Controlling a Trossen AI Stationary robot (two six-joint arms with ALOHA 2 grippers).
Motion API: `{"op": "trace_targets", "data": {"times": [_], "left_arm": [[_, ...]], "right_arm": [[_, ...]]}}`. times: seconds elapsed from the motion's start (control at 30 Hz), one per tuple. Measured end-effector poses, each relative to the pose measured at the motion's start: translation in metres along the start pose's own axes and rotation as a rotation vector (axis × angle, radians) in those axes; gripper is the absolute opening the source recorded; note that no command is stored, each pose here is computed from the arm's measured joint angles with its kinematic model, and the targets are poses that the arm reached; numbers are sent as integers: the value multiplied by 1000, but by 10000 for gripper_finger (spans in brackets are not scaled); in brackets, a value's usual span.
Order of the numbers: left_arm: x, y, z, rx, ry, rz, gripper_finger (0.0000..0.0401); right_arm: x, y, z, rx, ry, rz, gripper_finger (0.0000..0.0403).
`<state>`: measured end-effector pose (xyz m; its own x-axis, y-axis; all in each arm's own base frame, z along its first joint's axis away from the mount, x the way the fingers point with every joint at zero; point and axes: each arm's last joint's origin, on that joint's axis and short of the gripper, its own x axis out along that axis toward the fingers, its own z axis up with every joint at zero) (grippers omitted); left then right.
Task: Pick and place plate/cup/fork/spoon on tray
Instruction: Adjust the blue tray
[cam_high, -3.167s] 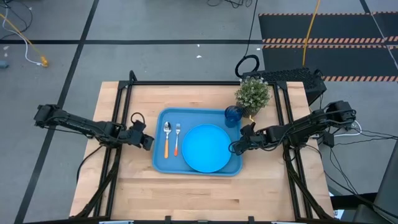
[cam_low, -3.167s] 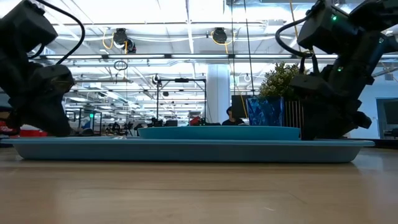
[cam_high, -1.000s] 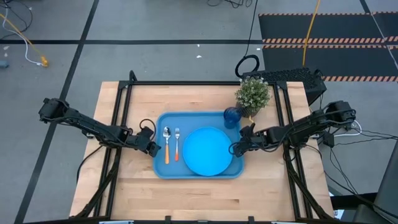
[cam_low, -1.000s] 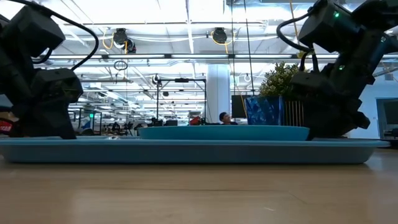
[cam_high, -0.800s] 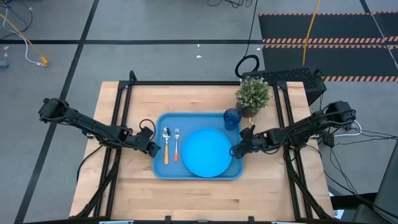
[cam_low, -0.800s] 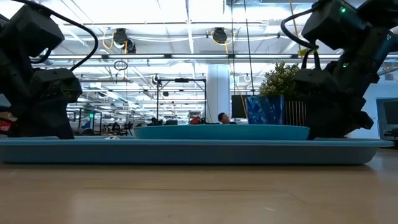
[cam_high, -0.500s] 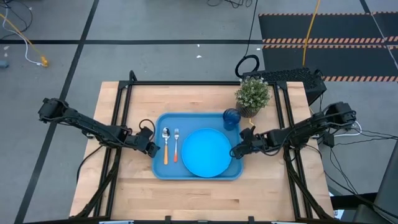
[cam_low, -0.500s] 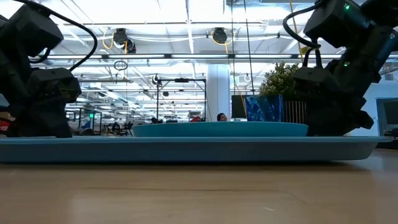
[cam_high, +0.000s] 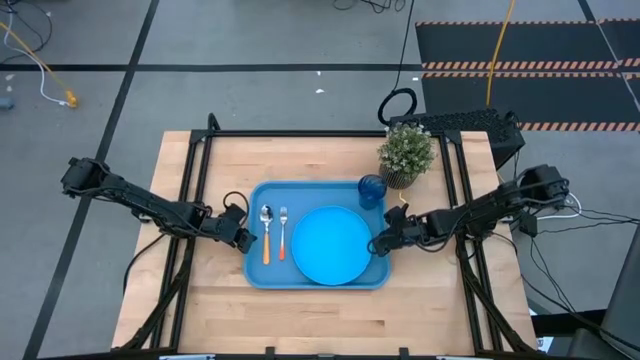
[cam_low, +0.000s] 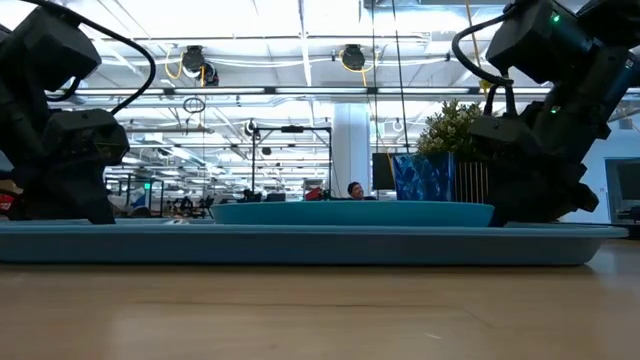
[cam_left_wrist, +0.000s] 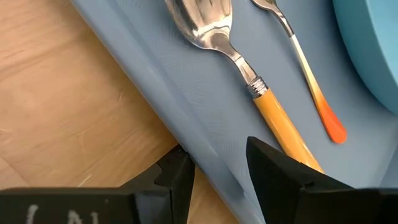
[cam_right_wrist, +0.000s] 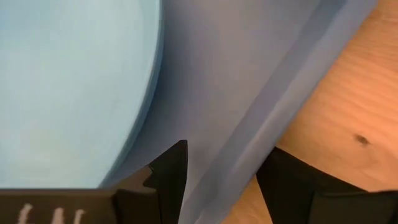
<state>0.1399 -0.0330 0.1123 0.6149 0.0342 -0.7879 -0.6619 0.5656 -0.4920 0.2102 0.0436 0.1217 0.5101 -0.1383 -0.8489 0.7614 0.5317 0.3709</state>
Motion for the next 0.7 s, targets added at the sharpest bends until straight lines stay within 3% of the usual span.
{"op": "trace_targets", "data": {"times": [0.7], "left_arm": [[0, 0, 0, 20, 12, -2, 147]], "right_arm": [[-5, 1, -4, -12, 26, 10, 174]]}}
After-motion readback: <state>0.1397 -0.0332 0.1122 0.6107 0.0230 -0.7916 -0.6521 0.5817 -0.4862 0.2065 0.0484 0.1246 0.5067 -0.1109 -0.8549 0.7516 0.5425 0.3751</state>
